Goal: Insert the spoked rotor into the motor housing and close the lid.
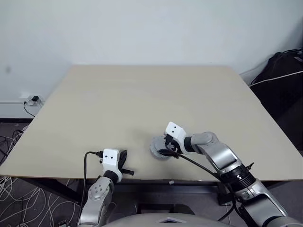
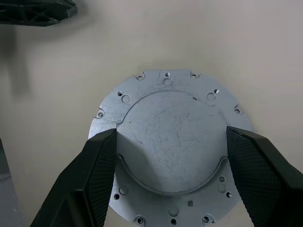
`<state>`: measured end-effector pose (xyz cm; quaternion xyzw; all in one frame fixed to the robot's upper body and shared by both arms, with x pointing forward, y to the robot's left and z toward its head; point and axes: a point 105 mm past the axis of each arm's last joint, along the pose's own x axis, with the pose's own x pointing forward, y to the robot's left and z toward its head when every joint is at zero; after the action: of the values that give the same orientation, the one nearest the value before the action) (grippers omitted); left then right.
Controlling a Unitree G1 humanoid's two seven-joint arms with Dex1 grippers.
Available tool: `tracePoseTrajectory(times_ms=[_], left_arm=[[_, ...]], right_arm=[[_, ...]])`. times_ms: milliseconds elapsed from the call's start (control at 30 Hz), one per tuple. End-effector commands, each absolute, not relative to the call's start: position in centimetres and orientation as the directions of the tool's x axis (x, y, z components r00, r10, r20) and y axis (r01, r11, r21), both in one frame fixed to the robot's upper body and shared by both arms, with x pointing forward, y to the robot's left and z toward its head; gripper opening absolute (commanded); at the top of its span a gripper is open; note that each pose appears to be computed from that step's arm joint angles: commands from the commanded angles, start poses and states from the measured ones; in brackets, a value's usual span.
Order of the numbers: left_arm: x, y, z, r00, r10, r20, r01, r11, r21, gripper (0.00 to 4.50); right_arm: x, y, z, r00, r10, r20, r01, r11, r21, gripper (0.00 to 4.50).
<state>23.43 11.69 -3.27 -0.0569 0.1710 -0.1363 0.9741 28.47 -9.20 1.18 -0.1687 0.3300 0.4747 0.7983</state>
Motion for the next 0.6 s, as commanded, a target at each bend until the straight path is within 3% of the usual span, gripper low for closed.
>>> tracePoseTrajectory(times_ms=[33,367,600], left_arm=[[24.0,11.5,-2.1,0.916,-0.296,-0.271,0.262,0.953,-0.155,0.00],[23.8,11.5,-2.3,0.914,-0.298,-0.275,0.263,0.952,-0.158,0.00],[23.7,11.4,-2.3,0.912,-0.302,-0.277,0.267,0.951,-0.159,0.00]], right_arm=[[26.7,-9.9,-0.7,0.250,0.655,-0.713,-0.839,0.514,0.178,3.21],[26.4,-9.9,-0.7,0.276,0.658,-0.701,-0.855,0.501,0.134,3.21],[27.8,-9.3,0.3,0.394,0.689,-0.608,-0.852,0.522,0.041,3.21]])
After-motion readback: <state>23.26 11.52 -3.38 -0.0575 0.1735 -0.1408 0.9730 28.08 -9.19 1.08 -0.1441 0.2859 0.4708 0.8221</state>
